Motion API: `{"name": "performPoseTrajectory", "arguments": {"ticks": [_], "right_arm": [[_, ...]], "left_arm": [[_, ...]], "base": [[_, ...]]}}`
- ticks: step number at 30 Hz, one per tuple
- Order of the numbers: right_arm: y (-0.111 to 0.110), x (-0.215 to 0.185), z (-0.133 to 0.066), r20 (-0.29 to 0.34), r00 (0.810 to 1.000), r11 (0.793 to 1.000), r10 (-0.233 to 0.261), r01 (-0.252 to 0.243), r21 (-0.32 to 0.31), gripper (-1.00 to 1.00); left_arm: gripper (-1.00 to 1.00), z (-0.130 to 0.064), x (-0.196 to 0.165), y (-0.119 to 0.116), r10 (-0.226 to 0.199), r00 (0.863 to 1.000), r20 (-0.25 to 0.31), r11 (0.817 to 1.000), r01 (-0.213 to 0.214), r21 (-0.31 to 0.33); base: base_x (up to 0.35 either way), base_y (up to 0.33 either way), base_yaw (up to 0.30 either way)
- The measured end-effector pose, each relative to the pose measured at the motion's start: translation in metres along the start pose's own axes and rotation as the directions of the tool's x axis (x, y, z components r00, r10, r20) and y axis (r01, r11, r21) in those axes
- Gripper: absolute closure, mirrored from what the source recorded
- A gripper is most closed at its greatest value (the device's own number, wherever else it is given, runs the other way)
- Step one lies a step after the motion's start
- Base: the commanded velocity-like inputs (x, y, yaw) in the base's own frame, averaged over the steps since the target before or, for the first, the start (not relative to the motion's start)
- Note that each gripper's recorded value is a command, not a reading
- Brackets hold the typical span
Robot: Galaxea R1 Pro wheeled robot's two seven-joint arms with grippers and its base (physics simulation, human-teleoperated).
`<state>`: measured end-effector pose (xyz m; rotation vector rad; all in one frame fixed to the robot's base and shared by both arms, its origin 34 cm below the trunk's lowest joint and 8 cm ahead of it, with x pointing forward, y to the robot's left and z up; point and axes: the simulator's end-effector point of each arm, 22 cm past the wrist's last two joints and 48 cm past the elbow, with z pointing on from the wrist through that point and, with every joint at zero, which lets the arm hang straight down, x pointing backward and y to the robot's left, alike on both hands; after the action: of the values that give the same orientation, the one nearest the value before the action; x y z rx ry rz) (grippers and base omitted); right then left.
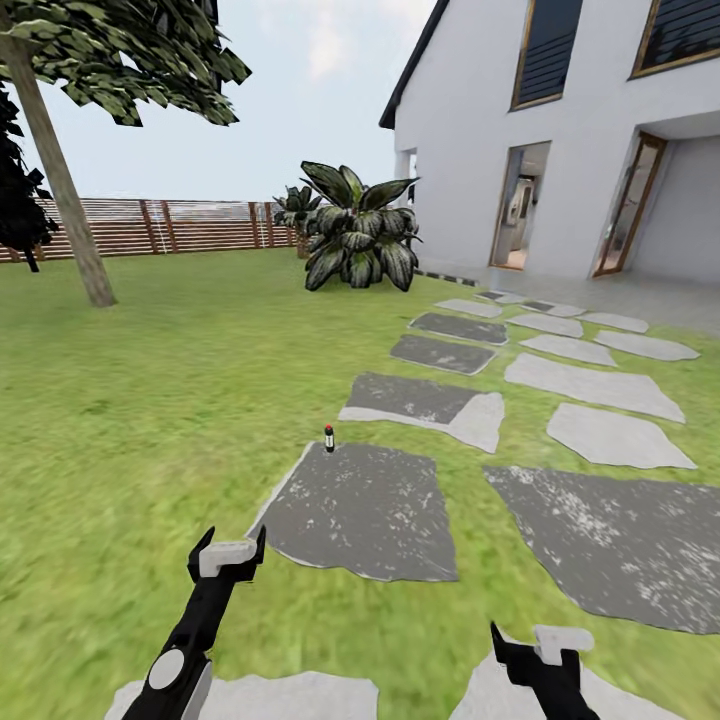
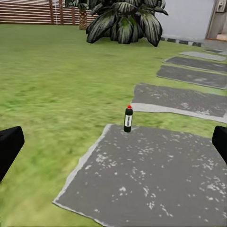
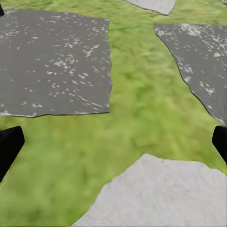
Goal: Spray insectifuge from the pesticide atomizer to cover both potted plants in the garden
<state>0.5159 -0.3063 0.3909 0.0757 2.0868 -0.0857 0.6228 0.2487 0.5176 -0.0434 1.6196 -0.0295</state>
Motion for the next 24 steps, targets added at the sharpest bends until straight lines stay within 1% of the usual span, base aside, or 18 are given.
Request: {"name": "performPoseTrajectory", "arguments": {"ticks": [8, 11, 15, 24], "right_arm": [[-0.0003, -0.0001, 0.0, 0.0, 1.0, 1.0, 0.0, 0.0, 0.0, -1.0], [-0.0002, -0.0001, 0.0, 0.0, 1.0, 1.0, -0.001, 0.001, 0.0, -1.0], [0.0002, -0.0003, -0.0001, 0.001, 1.0, 1.0, 0.0, 0.0, -0.002, -1.0], [0.0006, -0.002, -0.0004, 0.005, 1.0, 1.0, 0.0, 0.0, -0.004, -1.0]], "left_arm": [[-1.0, 0.0, 0.0, -0.0004, 0.0, 1.0, 0.0, 1.0, 0.0, 0.001], [-1.0, 0.0, -0.0001, -0.0005, 0.0, 1.0, 0.001, 1.0, 0.0, 0.001], [-1.0, 0.0, -0.0003, -0.0006, 0.0, 1.0, 0.001, 1.0, 0.0, 0.001], [-1.0, 0.0, -0.0025, -0.0007, 0.0, 1.0, 0.005, 1.0, 0.0, 0.001]], "base": [[0.299, 0.232, -0.002], [0.299, 0.232, -0.088], [0.299, 0.232, -0.179], [0.299, 0.232, -0.248]]}}
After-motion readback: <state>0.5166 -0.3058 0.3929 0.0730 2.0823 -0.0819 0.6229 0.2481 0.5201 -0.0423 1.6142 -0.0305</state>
